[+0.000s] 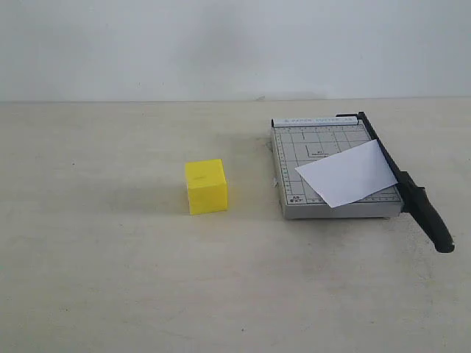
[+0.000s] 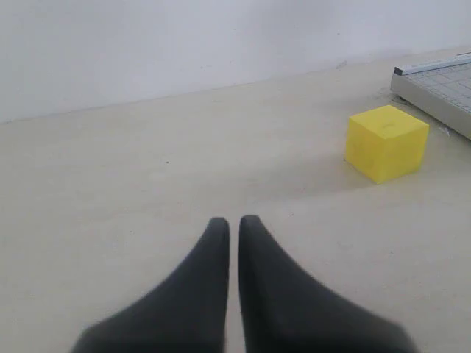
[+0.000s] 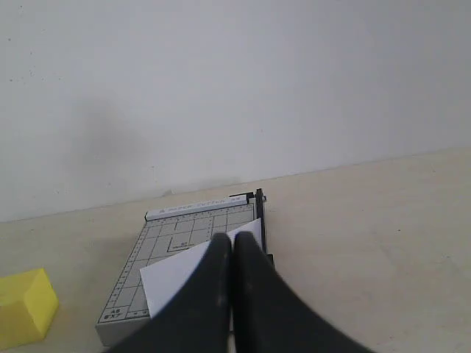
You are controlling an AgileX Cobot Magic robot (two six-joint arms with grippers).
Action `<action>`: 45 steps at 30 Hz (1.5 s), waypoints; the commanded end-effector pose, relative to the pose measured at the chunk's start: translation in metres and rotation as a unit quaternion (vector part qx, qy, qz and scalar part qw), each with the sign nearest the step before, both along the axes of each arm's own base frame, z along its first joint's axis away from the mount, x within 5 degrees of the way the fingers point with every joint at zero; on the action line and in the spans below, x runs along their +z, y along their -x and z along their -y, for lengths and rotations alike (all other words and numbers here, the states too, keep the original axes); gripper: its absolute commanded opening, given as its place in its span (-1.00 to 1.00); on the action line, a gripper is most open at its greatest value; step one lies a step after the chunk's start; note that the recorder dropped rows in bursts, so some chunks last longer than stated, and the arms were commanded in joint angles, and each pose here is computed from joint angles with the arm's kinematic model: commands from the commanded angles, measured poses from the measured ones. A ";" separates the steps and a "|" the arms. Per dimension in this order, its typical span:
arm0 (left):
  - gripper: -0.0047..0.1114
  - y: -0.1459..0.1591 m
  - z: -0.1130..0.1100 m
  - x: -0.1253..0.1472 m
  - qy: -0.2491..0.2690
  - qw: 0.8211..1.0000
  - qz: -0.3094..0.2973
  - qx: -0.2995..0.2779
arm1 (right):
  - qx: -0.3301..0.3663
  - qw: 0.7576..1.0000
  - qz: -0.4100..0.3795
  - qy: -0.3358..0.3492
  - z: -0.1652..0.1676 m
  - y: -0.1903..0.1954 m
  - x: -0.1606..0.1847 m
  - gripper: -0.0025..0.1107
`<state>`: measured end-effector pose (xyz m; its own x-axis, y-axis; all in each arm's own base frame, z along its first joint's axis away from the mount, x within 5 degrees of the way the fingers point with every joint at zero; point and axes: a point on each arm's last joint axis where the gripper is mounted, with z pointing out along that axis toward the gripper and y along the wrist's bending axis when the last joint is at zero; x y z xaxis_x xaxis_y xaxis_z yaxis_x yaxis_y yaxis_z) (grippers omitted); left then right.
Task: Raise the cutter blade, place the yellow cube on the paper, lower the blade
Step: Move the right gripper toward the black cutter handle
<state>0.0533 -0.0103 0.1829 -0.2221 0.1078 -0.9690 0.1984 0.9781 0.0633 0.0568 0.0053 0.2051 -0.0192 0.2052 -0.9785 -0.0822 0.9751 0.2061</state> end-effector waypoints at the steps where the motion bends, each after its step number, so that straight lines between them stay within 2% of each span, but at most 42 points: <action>1: -0.83 0.000 0.000 0.002 0.004 1.000 0.007 0.000 | 0.000 1.000 0.002 0.006 0.000 0.001 0.000 -0.96; 11: -0.83 0.000 0.000 0.002 0.004 1.000 0.007 0.000 | -0.002 1.000 0.012 0.004 0.000 0.001 0.002 -0.96; 13: -0.83 0.000 0.000 0.002 0.004 1.000 0.007 0.000 | -0.005 0.998 0.039 -0.039 0.001 0.001 0.008 -0.96; 14: -0.83 0.000 0.000 0.002 0.004 1.000 0.007 0.000 | -0.005 0.994 0.051 -0.099 0.002 0.001 0.011 -0.96; 16: -0.83 0.000 0.000 0.002 0.004 1.000 0.007 0.000 | -0.003 0.983 0.064 -0.170 0.003 0.001 0.014 -0.96; 18: -0.83 0.000 0.000 0.002 0.004 1.000 0.007 0.000 | 0.000 0.971 0.074 -0.228 0.004 0.002 0.016 -0.96; 19: -0.83 0.000 0.000 0.002 0.004 1.000 0.007 0.000 | 0.000 0.970 0.072 -0.233 0.004 0.002 0.016 -0.96; 21: -0.83 0.000 0.000 0.002 0.004 1.000 0.007 0.000 | 0.010 0.971 -0.023 -0.238 -0.002 0.003 0.010 -0.96; 25: -0.83 0.000 0.000 0.002 0.004 1.000 0.007 0.000 | 0.030 0.971 -0.104 -0.215 -0.008 0.011 0.045 -0.96; 28: -0.83 0.000 0.000 0.002 0.004 1.000 0.007 0.000 | 0.017 0.978 -0.171 -0.119 -0.007 0.002 0.072 -0.95; 29: -0.83 0.000 0.000 0.002 0.004 1.000 0.007 0.000 | 0.007 0.974 -0.219 -0.058 -0.005 -0.008 0.084 -0.80; 30: -0.83 0.000 0.000 0.002 0.004 1.000 0.007 0.000 | 0.003 0.971 -0.236 -0.038 -0.004 -0.014 0.090 -0.69; 31: -0.83 0.000 0.000 0.002 0.004 1.000 0.007 0.000 | -0.006 0.963 -0.268 -0.016 -0.003 -0.029 0.099 -0.27; 32: -0.83 0.000 0.000 0.002 0.004 1.000 0.007 0.000 | -0.010 0.960 -0.279 -0.009 -0.002 -0.036 0.102 0.02; 33: -0.83 0.000 0.000 0.002 0.004 1.000 0.007 0.000 | -0.018 0.952 -0.306 0.010 -0.001 -0.054 0.104 0.52; 34: -0.83 0.000 0.000 0.002 0.004 1.000 0.007 0.000 | -0.023 0.937 -0.348 0.028 -0.001 -0.072 0.101 0.61; 35: -0.83 0.000 0.000 0.002 0.004 1.000 0.007 0.000 | -0.021 0.925 -0.377 0.036 -0.002 -0.082 0.098 0.58; 36: -0.83 0.000 0.000 0.002 0.004 1.000 0.007 0.000 | -0.011 0.903 -0.425 0.060 -0.003 -0.102 0.091 0.48; 40: -0.83 0.000 0.000 0.002 0.004 1.000 0.007 0.000 | 0.033 0.832 -0.539 0.129 -0.007 -0.163 0.061 0.45; 42: -0.83 0.000 0.000 0.002 0.004 1.000 0.007 0.000 | 0.054 0.809 -0.565 0.152 -0.009 -0.187 0.048 0.45; 45: -0.83 0.000 0.000 0.002 0.004 1.000 0.007 0.000 | 0.071 0.790 -0.585 0.169 -0.010 -0.205 0.035 0.45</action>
